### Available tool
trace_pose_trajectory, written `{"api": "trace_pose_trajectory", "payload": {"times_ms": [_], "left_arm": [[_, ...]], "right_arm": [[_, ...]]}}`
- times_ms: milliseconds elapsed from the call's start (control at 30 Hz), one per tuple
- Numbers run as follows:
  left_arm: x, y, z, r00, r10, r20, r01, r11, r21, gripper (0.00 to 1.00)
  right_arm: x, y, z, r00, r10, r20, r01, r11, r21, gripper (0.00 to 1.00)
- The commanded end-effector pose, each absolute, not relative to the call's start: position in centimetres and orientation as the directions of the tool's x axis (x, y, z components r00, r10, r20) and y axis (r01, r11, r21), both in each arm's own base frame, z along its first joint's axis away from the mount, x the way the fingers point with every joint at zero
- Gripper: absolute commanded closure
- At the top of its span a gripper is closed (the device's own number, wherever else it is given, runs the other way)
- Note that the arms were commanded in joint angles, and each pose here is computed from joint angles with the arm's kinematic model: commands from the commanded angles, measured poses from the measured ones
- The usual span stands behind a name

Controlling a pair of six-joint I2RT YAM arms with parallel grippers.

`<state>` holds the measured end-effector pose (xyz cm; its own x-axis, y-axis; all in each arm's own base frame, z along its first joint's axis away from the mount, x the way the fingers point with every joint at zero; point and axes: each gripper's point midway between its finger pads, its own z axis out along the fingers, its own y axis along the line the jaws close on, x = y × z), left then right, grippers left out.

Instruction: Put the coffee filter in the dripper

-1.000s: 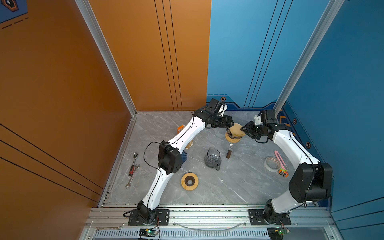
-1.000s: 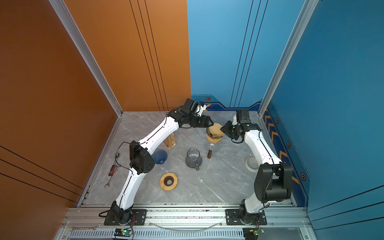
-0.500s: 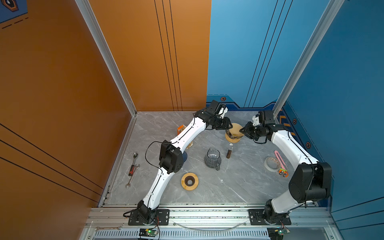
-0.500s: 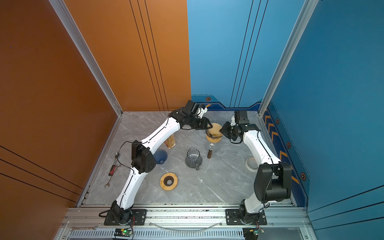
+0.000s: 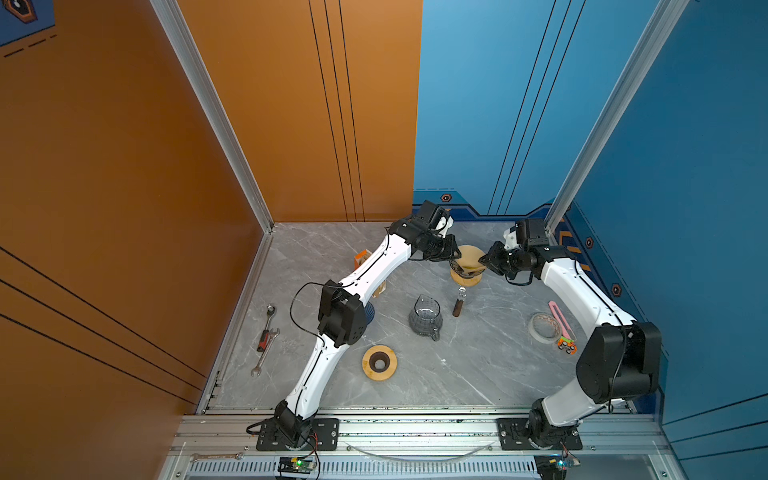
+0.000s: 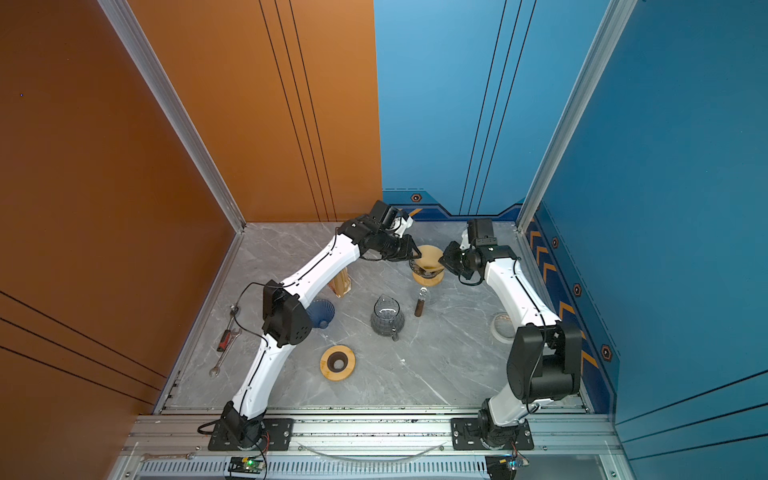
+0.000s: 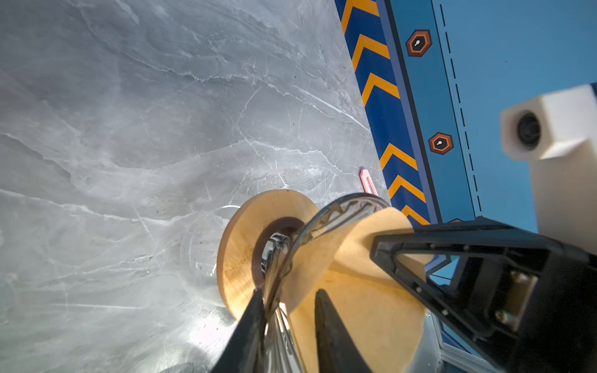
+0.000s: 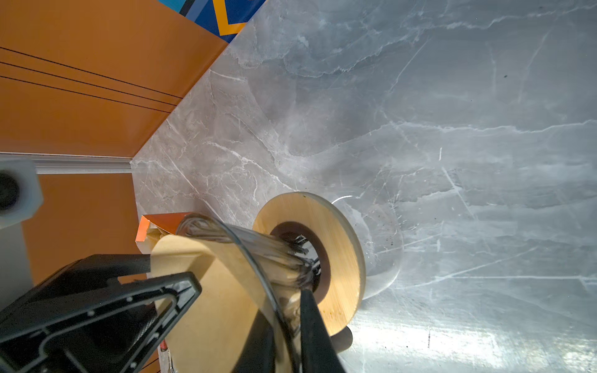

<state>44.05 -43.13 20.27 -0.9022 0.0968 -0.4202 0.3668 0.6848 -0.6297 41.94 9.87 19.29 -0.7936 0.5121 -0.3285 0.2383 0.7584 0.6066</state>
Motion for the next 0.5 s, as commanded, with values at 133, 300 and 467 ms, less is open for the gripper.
{"api": "trace_pose_trajectory", "payload": {"times_ms": [133, 300, 467], "left_arm": [[42.9, -43.8, 19.5, -0.925, 0.113, -0.363, 0.341, 0.668, -0.662, 0.73], [42.8, -44.2, 19.2, -0.929, 0.119, -0.351, 0.337, 0.666, -0.666, 0.75], [42.7, -44.2, 18.5, -0.932, 0.124, -0.340, 0.331, 0.674, -0.661, 0.75]], "right_arm": [[42.4, 9.9, 19.2, -0.810, 0.491, -0.320, 0.233, 0.771, 0.593, 0.87], [42.5, 9.9, 18.6, -0.817, 0.486, -0.310, 0.238, 0.774, 0.587, 0.87], [42.5, 9.8, 18.1, -0.821, 0.483, -0.303, 0.243, 0.777, 0.581, 0.86]]}}
